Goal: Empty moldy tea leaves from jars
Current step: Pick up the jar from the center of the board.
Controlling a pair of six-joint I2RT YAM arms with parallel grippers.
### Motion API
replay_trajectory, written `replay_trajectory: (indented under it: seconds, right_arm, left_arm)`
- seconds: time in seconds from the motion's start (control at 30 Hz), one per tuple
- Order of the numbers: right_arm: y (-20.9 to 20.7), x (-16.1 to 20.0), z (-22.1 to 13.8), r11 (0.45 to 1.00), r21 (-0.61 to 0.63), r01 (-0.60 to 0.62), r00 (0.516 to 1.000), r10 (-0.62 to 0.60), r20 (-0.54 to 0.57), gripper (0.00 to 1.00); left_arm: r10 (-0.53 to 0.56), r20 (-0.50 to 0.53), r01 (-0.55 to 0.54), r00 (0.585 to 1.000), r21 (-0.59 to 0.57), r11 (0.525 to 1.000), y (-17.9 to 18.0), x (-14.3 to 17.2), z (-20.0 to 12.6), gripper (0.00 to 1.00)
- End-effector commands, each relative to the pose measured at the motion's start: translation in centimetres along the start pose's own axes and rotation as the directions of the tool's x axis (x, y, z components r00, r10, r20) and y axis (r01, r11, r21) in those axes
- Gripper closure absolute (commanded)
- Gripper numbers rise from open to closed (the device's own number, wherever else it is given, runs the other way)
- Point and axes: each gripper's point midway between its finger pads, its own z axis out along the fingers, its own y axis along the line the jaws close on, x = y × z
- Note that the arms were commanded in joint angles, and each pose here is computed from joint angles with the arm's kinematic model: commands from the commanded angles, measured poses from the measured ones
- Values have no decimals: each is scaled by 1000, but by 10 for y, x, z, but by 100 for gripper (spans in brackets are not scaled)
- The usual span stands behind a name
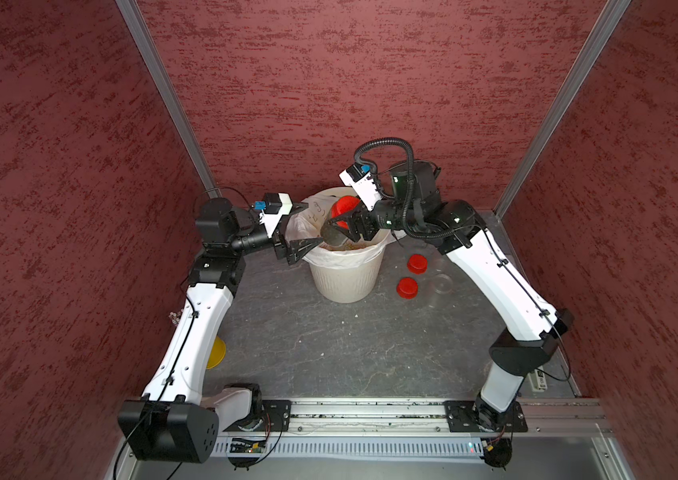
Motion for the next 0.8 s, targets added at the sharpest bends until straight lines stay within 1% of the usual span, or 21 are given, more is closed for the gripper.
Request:
replay_trajectory:
  seconds: [0.0,0.23,0.37,0.5,0.77]
  right_arm:
    - [7,-12,-3,999,-41,35,999,-33,36,59]
    - [13,-19,-1,996,-77,38,997,-33,69,61]
    - [18,-21,0,994,-103,44,996,-36,77,61]
    - [20,-22,0,993,-110,49,996,-40,82,61]
    - [24,-26,-3,991,-121,56,994,-44,99,61]
  left_arm:
    - [35,-1,-35,999,17,999,-3,-2,6,0]
    - [44,-5,-44,999,43,998,-7,5,19,0]
    - [48,-4,-48,999,31,998,-4,9,24,0]
    - [44,9,-45,999,19,999,3,10,27,1]
    - [23,11,-24,1000,38,999,5,17,35,2]
